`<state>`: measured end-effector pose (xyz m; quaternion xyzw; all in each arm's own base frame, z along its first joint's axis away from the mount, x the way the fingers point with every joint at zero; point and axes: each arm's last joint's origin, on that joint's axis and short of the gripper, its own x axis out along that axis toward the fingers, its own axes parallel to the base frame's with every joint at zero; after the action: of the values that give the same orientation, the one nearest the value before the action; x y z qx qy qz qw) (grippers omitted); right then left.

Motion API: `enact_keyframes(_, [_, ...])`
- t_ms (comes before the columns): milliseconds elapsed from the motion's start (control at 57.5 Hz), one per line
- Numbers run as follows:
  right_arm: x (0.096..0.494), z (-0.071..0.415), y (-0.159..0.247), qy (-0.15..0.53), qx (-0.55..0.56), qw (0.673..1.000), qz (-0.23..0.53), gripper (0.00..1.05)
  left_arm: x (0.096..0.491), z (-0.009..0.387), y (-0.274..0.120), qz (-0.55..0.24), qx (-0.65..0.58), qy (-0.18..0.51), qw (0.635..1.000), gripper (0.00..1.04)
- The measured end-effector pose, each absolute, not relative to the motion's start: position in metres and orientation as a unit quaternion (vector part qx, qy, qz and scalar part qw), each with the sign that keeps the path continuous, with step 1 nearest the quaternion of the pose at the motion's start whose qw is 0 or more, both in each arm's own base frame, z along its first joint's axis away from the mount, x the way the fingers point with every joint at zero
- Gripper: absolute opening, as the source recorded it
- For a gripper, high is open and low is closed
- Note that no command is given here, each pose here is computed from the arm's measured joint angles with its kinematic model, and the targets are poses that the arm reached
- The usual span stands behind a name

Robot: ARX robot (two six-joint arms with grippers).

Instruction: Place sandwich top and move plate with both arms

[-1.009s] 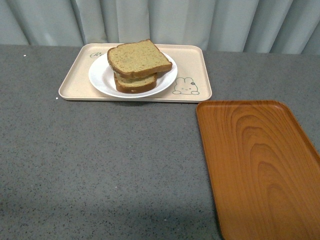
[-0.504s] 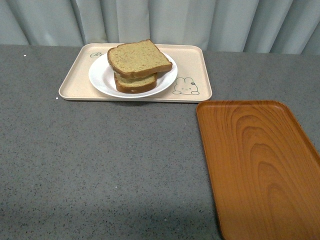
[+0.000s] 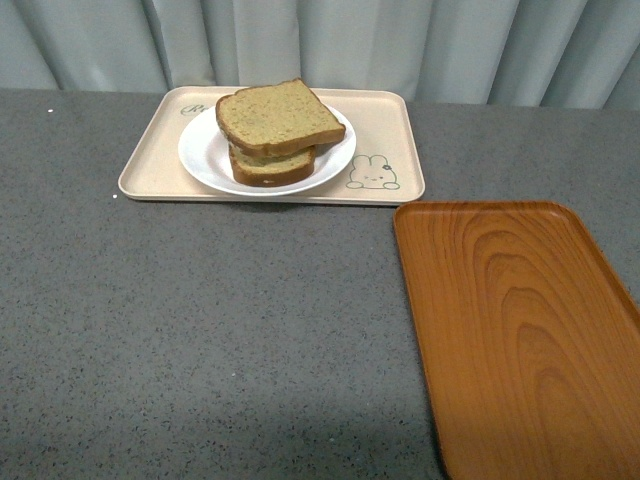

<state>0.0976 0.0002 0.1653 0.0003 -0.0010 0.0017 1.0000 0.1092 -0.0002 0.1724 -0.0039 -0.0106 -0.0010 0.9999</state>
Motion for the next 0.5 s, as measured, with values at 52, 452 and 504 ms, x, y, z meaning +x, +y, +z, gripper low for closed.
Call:
enact_keyframes(52, [0.098, 0.165, 0.0, -0.001, 0.0, 1.0, 0.002, 0.96, 0.108, 0.172, 0.0, -0.001, -0.004, -0.01, 1.0, 0.04])
enact_keyframes(452, [0.098, 0.165, 0.0, -0.001, 0.0, 1.0, 0.002, 0.96, 0.097, 0.169, 0.0, -0.001, -0.004, -0.007, 1.0, 0.07])
enact_keyframes(504, [0.098, 0.165, 0.0, -0.001, 0.0, 1.0, 0.002, 0.96, 0.097, 0.169, 0.0, -0.001, -0.004, -0.007, 1.0, 0.16])
